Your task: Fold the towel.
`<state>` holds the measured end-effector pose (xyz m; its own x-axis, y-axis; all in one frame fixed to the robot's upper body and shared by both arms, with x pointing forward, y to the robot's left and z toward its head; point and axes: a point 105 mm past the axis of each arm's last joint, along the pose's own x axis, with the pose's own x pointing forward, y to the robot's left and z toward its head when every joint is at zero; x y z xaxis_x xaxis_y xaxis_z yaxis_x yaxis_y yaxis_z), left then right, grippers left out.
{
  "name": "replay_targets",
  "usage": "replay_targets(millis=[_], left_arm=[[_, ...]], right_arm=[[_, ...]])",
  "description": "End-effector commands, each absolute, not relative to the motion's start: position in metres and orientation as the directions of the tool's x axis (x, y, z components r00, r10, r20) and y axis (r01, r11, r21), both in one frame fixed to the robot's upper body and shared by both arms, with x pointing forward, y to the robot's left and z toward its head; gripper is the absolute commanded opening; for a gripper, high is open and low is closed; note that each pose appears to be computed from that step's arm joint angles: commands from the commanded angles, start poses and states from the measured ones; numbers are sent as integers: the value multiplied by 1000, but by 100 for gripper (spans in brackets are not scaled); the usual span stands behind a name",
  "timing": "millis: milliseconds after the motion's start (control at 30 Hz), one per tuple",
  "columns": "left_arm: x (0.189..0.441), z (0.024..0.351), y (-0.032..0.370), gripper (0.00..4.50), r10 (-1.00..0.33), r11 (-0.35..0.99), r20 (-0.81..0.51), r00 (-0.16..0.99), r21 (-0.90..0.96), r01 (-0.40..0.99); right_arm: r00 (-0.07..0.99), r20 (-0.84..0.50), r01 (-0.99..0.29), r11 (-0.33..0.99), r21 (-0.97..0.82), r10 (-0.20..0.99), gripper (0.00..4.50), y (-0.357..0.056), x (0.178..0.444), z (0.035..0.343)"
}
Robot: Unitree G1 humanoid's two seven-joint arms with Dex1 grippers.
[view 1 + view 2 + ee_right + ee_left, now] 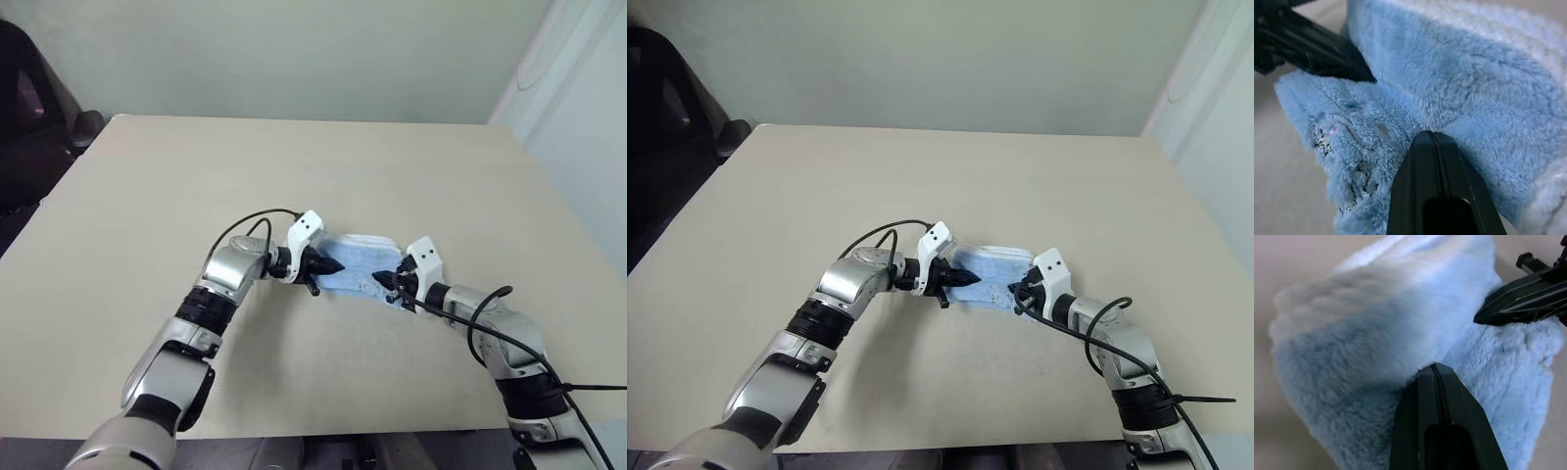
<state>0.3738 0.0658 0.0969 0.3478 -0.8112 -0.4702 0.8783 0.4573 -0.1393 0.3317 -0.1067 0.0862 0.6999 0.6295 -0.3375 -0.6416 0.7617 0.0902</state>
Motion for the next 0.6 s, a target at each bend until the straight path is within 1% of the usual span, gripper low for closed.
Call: replay_targets(millis=[33, 100, 200, 233, 300, 333, 400, 433, 467, 500, 600], left_arm=[[382, 79, 77, 5, -754, 541, -515, 407, -137, 830], [386, 85, 76, 5, -763, 553, -483, 430, -145, 820], [393, 105, 74, 5, -795, 564, -384, 470, -181, 806], [396, 129, 72, 5, -834, 542, -269, 482, -235, 807], [396, 174, 77, 5, -866, 492, -70, 495, -298, 818], [395, 189, 82, 5, -865, 479, -5, 502, -311, 821], [395, 209, 95, 5, -846, 486, 62, 530, -320, 813], [396, 217, 102, 0, -832, 495, 89, 547, -327, 805], [398, 223, 111, 0, -813, 515, 106, 573, -329, 792], [399, 226, 119, 0, -796, 537, 112, 595, -324, 779], [400, 225, 137, 0, -762, 603, 75, 643, -281, 747]], right_arm=[[721, -334, -625, 778, 65, 607, 0, -111, 336, 87], [727, -318, -631, 775, 42, 609, 0, -111, 336, 93], [748, -270, -626, 779, 14, 606, 0, -115, 338, 106], [762, -235, -619, 786, 14, 604, 0, -119, 340, 118], [777, -172, -611, 791, 23, 605, 0, -127, 341, 138], [783, -148, -608, 794, 28, 605, 0, -131, 340, 147], [788, -124, -605, 796, 30, 603, 0, -139, 338, 158], [789, -119, -604, 796, 26, 603, 38, -142, 336, 161], [791, -116, -603, 797, 18, 601, 59, -146, 334, 165], [792, -115, -603, 798, 8, 599, 91, -149, 333, 168], [775, -140, -629, 773, -81, 616, 196, -152, 326, 174]])
